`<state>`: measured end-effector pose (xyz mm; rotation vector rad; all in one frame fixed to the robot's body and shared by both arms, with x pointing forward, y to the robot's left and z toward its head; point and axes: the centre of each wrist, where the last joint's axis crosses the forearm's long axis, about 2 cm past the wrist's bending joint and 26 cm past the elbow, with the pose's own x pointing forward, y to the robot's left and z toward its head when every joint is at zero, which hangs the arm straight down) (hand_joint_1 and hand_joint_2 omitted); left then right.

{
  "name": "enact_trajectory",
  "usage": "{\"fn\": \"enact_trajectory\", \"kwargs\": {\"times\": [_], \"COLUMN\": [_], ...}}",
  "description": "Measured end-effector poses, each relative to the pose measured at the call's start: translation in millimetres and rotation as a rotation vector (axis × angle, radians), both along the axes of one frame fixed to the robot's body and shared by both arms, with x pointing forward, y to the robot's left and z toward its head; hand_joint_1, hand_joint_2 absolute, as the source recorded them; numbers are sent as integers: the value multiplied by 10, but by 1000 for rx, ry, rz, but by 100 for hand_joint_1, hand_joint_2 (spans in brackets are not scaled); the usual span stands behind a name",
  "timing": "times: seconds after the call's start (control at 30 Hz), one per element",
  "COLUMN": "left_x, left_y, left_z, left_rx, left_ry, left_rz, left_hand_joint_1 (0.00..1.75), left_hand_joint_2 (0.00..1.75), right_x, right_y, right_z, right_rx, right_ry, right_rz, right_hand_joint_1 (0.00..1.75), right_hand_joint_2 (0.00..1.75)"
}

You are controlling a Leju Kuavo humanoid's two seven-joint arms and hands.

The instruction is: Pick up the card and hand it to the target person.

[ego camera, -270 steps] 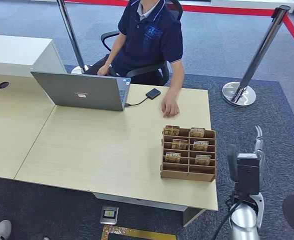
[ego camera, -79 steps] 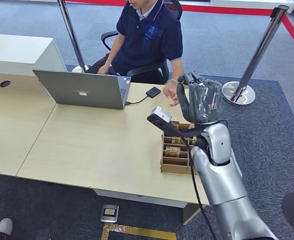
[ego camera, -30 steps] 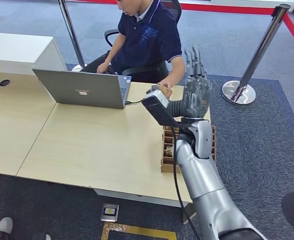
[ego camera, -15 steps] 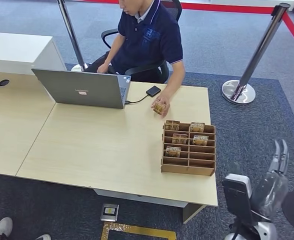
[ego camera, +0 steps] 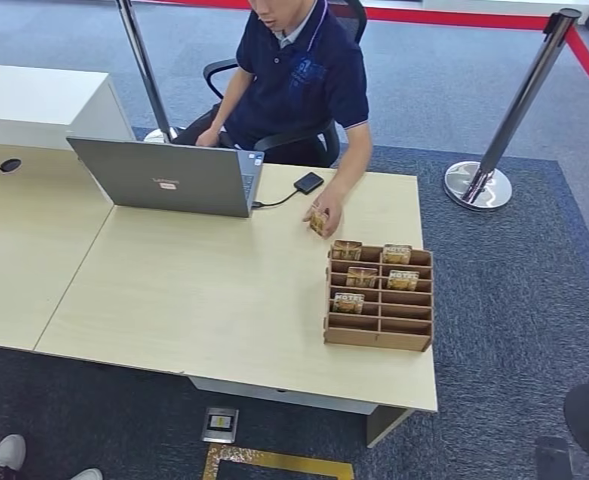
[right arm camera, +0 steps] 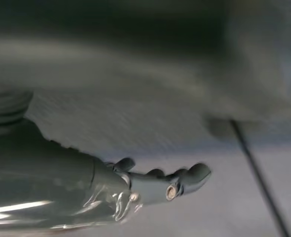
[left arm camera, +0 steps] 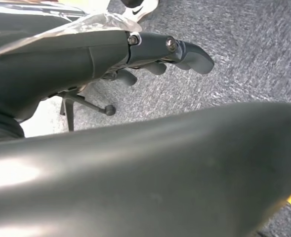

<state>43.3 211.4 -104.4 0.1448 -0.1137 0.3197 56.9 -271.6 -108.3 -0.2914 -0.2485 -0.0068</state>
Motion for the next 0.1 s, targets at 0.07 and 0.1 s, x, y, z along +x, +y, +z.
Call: {"fn": "enact_trajectory", "kwargs": {"times": [0.07,0.1], "left_x": [1,2], "left_y": [-18,-21], "left_z": [3,3], "left_rx": [0,0], "left_ry": [-8,-10], "left_rz": [-17,-23], "left_hand_joint_1": [0,0], "left_hand_joint_2": [0,0], "right_x": [16,22], "right_y": [144,192], "right_z": [7,10], "right_rx": [72,93], "right_ry": [84,109], "right_rz": [-26,-32], "right_hand_joint_1": [0,0], "right_hand_joint_2": [0,0]}}
